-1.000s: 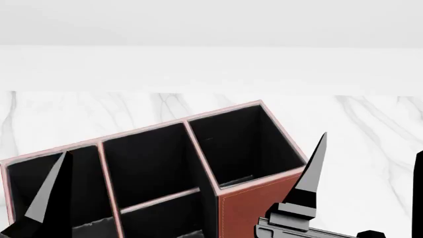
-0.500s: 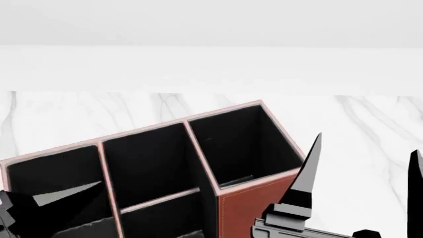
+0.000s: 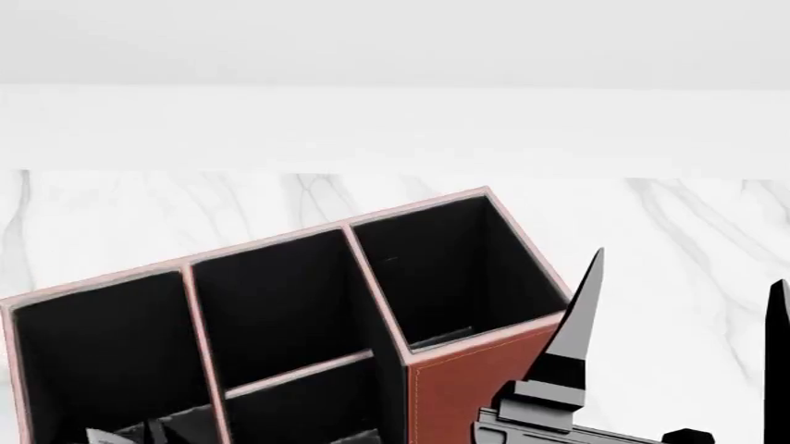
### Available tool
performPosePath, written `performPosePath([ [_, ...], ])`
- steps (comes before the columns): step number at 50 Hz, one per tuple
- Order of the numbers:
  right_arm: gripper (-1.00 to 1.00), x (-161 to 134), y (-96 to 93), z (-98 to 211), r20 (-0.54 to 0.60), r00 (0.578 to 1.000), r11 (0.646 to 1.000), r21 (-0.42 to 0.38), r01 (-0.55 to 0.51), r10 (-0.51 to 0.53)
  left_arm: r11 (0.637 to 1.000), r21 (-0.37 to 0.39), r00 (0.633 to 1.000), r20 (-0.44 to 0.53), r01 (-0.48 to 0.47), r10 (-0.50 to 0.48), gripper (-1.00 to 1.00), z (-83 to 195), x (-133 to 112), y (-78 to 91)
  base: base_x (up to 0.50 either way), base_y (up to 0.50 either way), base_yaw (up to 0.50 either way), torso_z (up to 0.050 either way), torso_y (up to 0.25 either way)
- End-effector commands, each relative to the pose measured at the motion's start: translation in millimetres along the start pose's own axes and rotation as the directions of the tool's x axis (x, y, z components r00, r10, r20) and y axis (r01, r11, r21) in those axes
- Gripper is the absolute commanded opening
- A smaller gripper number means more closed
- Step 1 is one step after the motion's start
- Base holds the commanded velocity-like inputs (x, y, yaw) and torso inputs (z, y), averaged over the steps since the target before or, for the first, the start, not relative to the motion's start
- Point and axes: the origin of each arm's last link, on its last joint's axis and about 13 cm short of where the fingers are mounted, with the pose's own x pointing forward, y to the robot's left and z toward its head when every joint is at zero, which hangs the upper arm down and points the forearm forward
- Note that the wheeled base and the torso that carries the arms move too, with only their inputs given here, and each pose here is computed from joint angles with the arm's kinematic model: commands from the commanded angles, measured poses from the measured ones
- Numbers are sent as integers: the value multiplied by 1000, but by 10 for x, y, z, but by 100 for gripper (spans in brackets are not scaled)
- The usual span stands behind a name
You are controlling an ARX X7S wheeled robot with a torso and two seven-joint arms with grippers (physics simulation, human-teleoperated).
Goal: Pick up the book and place it in the front compartment of the caddy.
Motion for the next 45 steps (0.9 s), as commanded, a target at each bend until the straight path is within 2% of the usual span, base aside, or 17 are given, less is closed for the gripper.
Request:
performPosePath([
  [1,100,15,-10,12,19,1000,1000,1,-7,7,992,75,987,-135,97,-86,100,97,77,-38,0,0,0,0,0],
  [11,100,15,-4,22,20,1000,1000,0,-10,10,986,140,964,-262,90,-51,100,26,172,10,0,0,0,0,0],
  [20,100,14,2,20,20,1000,1000,-1,-11,11,975,194,943,-330,107,-38,100,55,252,-8,0,0,0,0,0],
  [34,100,14,11,29,22,1000,1000,3,-14,14,960,236,916,-399,147,-42,100,50,360,-12,0,0,0,0,0],
  [45,100,13,4,37,25,1000,1000,5,-12,12,961,224,902,-429,163,-53,100,-11,452,-19,0,0,0,0,0],
])
